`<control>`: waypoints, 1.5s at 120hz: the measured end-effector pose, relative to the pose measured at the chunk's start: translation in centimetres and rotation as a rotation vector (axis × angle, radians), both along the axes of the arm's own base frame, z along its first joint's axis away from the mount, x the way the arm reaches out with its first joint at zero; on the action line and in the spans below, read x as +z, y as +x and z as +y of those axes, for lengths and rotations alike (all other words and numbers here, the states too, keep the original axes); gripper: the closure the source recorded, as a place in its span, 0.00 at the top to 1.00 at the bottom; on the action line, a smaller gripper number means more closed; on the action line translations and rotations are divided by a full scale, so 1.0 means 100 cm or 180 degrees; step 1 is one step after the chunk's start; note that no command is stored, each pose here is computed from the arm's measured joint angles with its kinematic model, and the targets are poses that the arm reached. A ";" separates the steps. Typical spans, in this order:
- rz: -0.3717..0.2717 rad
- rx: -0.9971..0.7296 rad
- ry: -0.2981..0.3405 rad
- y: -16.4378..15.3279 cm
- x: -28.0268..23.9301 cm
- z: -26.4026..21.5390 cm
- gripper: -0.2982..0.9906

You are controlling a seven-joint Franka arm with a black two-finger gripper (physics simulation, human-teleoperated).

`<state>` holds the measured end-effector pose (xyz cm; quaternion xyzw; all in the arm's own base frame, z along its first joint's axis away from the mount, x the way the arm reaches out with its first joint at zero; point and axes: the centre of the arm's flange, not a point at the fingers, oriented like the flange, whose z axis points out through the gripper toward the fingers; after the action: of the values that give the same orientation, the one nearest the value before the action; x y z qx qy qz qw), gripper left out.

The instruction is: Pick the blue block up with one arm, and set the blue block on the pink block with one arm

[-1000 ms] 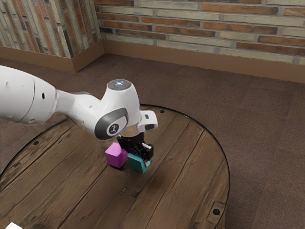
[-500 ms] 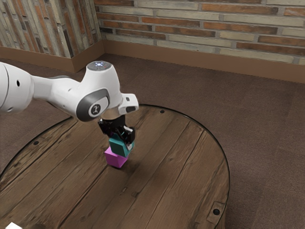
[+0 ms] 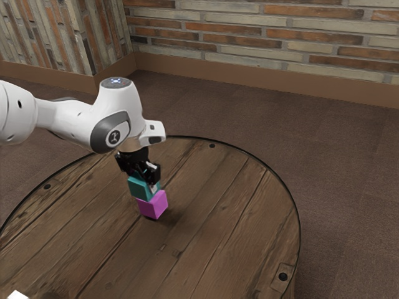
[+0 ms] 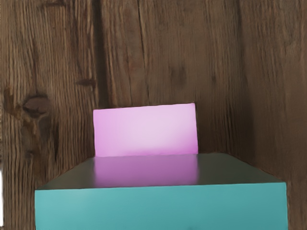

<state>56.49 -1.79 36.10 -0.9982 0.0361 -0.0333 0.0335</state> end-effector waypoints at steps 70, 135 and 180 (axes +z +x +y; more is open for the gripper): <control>0.0133 -0.0194 -0.0083 0.011 -0.009 0.006 0.50; 0.0130 -0.0188 -0.0205 0.015 -0.014 0.008 0.50; 0.0149 -0.0228 -0.0148 0.023 -0.021 0.011 0.50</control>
<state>58.82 -0.66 33.97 -0.9973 0.0718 -0.0119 0.0083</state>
